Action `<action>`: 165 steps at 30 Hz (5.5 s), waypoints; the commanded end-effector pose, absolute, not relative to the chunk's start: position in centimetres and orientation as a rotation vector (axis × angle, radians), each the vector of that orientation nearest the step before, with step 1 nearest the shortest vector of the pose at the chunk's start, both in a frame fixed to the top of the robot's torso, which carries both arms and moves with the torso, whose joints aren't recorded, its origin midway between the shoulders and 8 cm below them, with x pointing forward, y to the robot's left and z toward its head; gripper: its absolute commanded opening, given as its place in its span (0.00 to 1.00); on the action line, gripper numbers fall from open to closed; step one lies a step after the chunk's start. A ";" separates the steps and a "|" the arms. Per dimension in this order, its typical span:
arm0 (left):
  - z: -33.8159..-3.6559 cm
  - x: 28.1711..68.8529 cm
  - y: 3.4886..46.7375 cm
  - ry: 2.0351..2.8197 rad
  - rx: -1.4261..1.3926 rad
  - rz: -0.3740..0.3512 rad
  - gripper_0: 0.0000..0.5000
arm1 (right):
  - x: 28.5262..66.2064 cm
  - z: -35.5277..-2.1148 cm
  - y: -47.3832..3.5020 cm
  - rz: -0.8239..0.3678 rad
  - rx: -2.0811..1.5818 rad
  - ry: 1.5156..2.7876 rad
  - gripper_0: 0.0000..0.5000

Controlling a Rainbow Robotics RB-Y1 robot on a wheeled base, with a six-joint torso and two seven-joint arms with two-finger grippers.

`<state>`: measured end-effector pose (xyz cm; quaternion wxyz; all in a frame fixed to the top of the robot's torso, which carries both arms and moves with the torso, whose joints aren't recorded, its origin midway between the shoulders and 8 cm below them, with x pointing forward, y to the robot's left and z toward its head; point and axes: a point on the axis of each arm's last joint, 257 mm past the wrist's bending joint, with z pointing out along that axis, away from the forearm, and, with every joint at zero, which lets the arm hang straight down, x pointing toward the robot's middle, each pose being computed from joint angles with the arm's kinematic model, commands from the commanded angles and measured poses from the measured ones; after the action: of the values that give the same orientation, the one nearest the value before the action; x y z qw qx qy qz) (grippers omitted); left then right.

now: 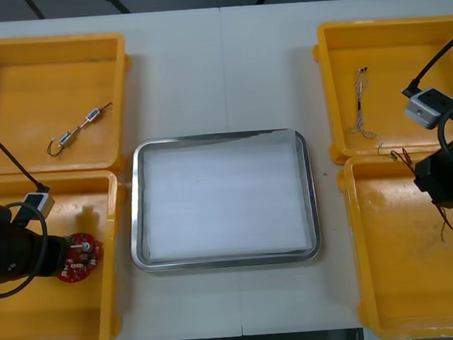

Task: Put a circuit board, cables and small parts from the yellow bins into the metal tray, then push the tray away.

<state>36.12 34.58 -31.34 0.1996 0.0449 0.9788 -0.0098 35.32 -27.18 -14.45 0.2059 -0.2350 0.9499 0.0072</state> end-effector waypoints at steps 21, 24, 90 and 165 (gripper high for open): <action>-18.2 37.3 35.7 2.751 0.208 0.030 0.00 | 36.0 -12.3 -28.0 -0.073 -0.730 2.575 0.00; -16.0 37.3 34.7 2.727 0.241 0.029 0.00 | 36.0 -12.3 -28.0 -0.073 -0.730 2.575 0.00; -25.1 40.2 13.5 2.622 -0.090 -0.108 0.00 | 36.0 -12.3 -28.0 -0.073 -0.730 2.575 0.00; -5.7 45.9 31.2 2.639 -0.309 -0.032 1.00 | 34.8 -12.5 -16.5 -0.260 -1.542 2.232 0.00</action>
<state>43.63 28.43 -10.27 0.1928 -0.0467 0.9801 0.0019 34.15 -18.78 -13.44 0.1902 -0.4936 0.8451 -0.0773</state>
